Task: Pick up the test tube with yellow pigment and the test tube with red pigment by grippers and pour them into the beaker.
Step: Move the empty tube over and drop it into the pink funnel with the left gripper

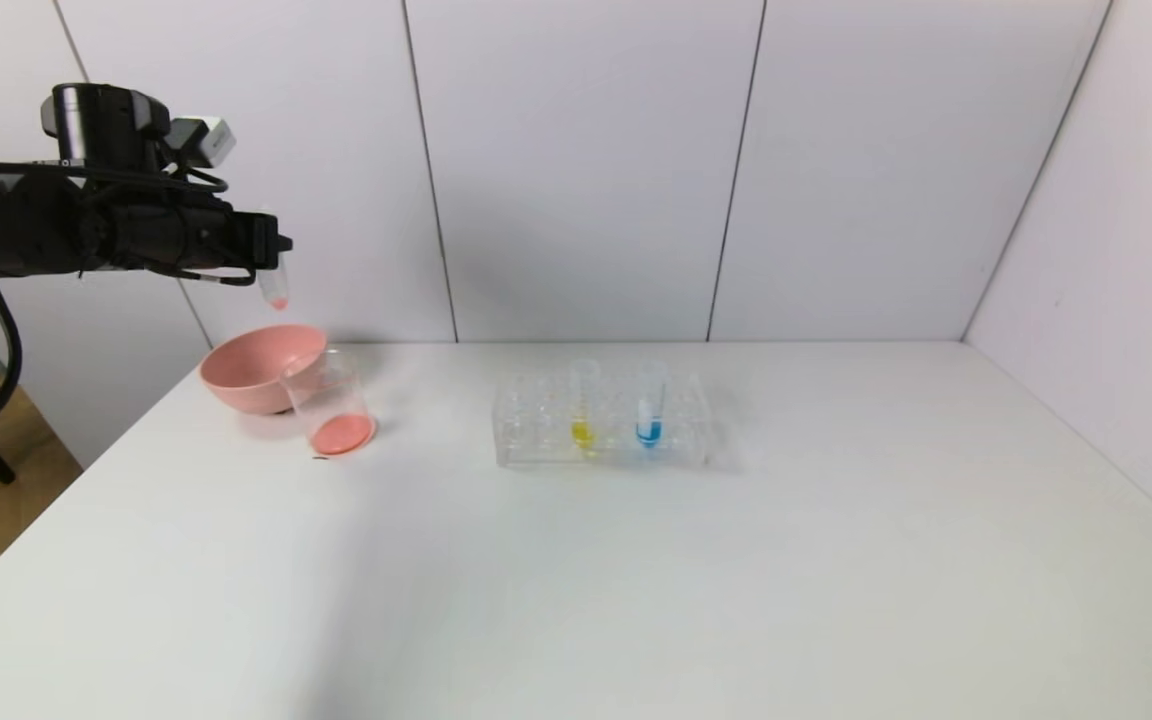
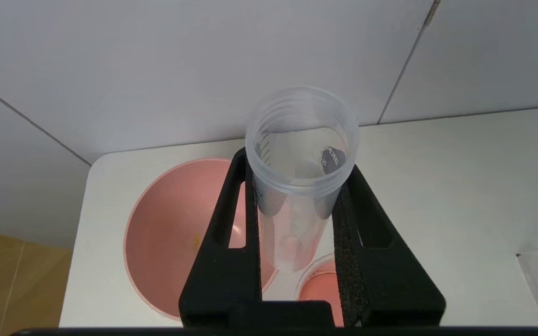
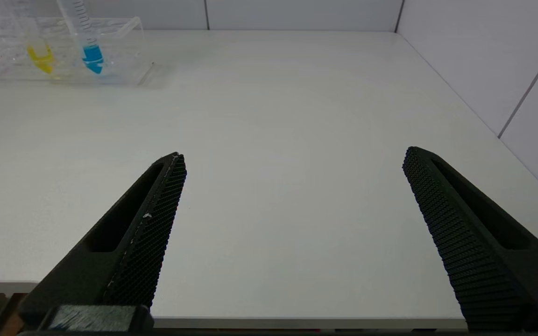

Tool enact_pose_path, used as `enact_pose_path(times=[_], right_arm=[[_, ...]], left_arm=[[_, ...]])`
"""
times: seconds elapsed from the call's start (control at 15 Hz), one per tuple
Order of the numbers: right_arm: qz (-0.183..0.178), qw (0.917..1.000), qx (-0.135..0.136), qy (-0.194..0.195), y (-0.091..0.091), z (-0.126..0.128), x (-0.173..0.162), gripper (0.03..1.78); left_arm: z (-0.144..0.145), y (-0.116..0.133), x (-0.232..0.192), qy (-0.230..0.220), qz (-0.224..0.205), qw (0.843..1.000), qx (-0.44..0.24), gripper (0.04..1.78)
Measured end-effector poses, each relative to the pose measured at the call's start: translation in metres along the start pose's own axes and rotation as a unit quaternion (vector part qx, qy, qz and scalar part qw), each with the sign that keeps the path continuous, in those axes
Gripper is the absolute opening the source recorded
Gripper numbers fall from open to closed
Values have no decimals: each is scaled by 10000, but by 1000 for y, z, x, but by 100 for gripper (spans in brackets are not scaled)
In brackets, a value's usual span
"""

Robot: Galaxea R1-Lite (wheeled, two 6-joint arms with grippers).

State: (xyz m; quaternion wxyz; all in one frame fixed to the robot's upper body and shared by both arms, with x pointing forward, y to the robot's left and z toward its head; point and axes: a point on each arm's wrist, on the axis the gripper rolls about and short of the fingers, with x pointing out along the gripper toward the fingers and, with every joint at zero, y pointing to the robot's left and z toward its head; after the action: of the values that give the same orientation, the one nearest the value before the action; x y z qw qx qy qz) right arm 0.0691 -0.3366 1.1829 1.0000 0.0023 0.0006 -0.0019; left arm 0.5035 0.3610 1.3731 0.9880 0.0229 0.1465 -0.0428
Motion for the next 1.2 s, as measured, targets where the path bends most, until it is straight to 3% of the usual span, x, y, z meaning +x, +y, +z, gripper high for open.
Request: enact_pose_path(times=[0.33, 0.67, 1.0, 1.2], right_arm=[[0, 10000, 0, 2, 0, 0, 0, 170], [1, 10000, 0, 2, 0, 0, 0, 170], [0, 10000, 0, 2, 0, 0, 0, 170], [0, 10000, 0, 2, 0, 0, 0, 170]], left_arm=[[-10, 7, 11, -275, 81, 9983, -516, 45], [-30, 27, 27, -54, 276, 9968, -746, 45], [-47, 47, 50, -334, 444, 9948, -850, 45], [-63, 53, 63, -157, 497, 9948, -879, 45]])
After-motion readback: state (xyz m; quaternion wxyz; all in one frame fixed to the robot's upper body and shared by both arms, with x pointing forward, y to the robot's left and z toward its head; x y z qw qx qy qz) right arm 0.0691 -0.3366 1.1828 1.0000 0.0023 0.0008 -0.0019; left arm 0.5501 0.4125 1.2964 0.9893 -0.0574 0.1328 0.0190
